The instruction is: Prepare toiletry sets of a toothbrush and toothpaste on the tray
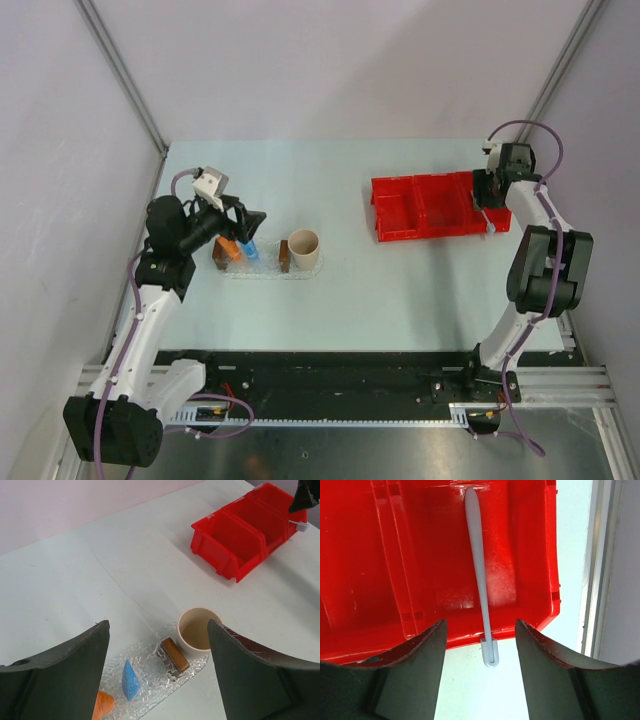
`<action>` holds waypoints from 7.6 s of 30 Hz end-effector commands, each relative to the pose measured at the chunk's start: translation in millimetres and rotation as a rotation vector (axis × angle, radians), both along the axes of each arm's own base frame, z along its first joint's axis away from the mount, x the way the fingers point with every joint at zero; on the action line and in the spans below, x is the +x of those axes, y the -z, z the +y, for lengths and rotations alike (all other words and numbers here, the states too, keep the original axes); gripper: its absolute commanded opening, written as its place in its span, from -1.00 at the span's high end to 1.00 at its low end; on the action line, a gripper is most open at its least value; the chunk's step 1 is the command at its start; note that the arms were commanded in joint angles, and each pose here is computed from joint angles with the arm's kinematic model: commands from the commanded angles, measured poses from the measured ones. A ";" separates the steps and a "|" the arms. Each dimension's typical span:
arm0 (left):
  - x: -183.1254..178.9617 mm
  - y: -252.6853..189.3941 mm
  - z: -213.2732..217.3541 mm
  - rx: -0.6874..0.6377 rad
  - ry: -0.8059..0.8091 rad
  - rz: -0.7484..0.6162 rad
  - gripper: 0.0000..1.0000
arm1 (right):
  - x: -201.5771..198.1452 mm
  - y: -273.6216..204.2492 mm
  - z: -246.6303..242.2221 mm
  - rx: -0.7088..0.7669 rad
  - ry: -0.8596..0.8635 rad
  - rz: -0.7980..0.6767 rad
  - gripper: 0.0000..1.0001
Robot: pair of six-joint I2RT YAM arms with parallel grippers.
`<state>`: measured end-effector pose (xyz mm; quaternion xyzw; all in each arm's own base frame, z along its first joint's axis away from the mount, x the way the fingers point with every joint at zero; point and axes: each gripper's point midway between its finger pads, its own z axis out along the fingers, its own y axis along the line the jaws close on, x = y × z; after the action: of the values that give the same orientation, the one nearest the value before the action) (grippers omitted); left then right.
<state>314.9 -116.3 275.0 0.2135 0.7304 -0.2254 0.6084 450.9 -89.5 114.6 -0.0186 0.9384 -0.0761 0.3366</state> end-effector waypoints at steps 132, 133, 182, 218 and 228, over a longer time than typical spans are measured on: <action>-20.4 -6.6 -178.3 0.930 0.521 -0.620 -0.37 | -200.0 -162.4 346.0 0.584 -1.303 0.204 1.00; -20.0 -6.9 -178.4 0.929 0.518 -0.622 -0.33 | -200.6 -162.4 345.7 0.584 -1.304 0.205 1.00; -20.1 -26.2 -166.2 0.480 0.396 -0.347 1.00 | -120.1 -317.9 250.9 0.705 -0.956 -0.414 -0.26; -69.3 -159.1 -189.5 -0.385 0.694 -0.073 1.00 | -175.1 -370.2 385.5 0.798 -1.339 -0.687 -0.26; -70.2 -157.1 -189.4 -0.396 0.699 -0.076 1.00 | -187.4 -373.0 396.1 0.856 -1.381 -0.663 -0.22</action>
<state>248.4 -307.2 421.3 0.3331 0.5521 -0.5383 0.5426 273.4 302.3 468.8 -0.4210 0.5505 0.4888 0.5299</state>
